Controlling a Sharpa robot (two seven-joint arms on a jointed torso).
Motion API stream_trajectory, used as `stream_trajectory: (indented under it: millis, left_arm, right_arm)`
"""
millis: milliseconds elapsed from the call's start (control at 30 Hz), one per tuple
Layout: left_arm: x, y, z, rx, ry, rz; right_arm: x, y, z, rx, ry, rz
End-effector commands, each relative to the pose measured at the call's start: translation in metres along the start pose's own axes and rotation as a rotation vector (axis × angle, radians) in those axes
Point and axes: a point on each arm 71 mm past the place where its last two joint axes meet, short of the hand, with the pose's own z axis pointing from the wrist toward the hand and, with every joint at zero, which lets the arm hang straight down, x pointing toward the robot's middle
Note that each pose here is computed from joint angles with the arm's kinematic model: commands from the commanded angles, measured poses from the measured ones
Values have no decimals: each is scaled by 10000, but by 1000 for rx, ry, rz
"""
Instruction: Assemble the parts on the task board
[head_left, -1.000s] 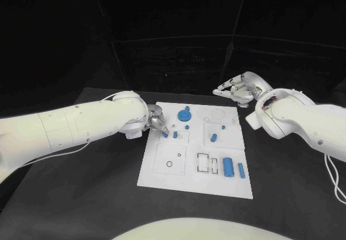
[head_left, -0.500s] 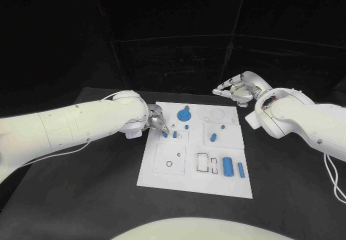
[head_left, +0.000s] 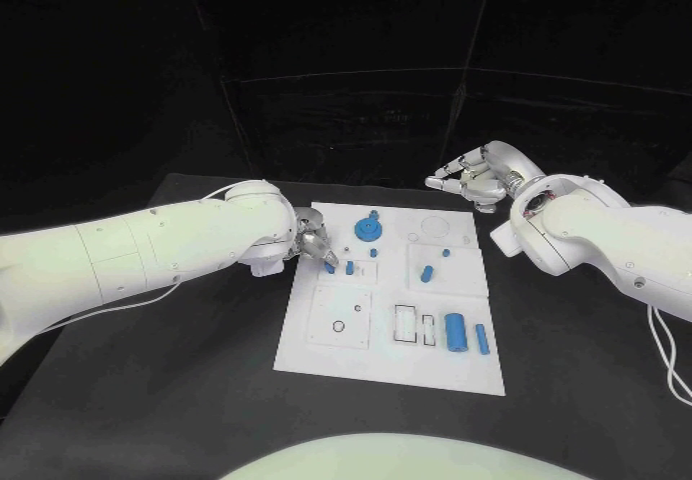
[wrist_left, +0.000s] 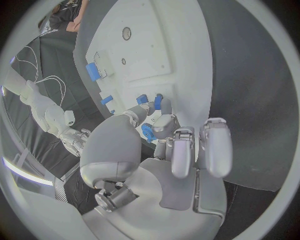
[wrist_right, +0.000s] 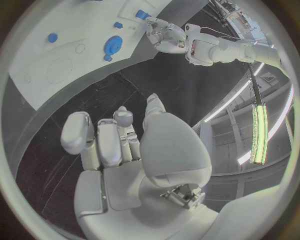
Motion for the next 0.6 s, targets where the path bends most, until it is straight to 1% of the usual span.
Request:
stream_trajectory:
  millis: [33, 600]
  left_arm:
    - [52, -8, 7, -2, 19, 10]
    - [55, -8, 4, -4, 21, 12]
  right_arm:
    - [-5, 18, 2, -11, 3, 0]
    - [-5, 17, 2, -11, 3, 0]
